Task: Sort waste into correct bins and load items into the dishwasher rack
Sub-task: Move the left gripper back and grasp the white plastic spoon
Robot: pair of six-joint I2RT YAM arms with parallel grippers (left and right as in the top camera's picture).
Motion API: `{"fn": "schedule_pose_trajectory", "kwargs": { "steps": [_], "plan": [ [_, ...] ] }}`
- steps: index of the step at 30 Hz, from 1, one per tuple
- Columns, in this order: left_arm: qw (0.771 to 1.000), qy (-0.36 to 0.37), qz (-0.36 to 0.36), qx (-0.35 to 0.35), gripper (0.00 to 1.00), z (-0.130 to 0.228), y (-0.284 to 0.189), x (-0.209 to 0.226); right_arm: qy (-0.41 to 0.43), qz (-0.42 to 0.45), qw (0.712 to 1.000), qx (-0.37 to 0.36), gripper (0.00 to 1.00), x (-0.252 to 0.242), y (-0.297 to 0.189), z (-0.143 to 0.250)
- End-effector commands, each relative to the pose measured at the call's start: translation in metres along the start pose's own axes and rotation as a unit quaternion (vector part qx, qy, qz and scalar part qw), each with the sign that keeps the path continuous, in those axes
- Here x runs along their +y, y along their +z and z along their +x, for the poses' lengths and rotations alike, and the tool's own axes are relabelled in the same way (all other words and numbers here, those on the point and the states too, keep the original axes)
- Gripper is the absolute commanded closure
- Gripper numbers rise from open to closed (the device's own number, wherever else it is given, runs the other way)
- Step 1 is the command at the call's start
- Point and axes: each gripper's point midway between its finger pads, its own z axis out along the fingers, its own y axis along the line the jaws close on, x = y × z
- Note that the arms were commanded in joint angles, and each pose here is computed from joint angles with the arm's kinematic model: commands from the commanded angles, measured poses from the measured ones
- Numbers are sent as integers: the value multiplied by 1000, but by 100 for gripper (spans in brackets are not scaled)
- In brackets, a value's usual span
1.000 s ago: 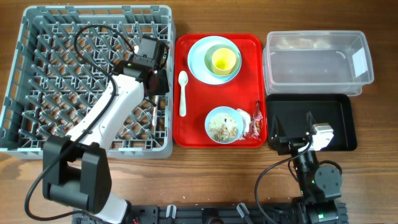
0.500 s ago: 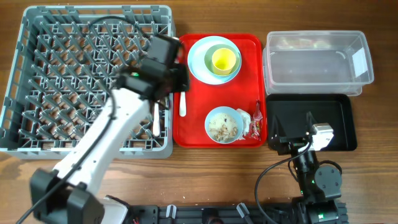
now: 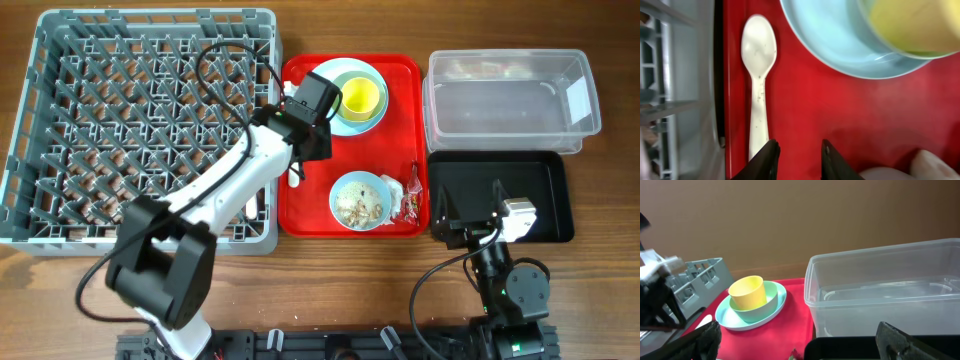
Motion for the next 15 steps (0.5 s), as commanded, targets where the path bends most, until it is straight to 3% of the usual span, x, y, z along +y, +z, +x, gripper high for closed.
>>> {"fn": "schedule_pose_trajectory", "kwargs": {
  "steps": [1, 15],
  "plan": [
    [998, -16, -54, -12, 71, -2, 14, 16, -1, 0, 1000, -3, 0, 0, 0, -1],
    [996, -9, -93, 0, 71, 6, 53, 26, -1, 0, 1000, -3, 0, 0, 0, -1]
  ]
}}
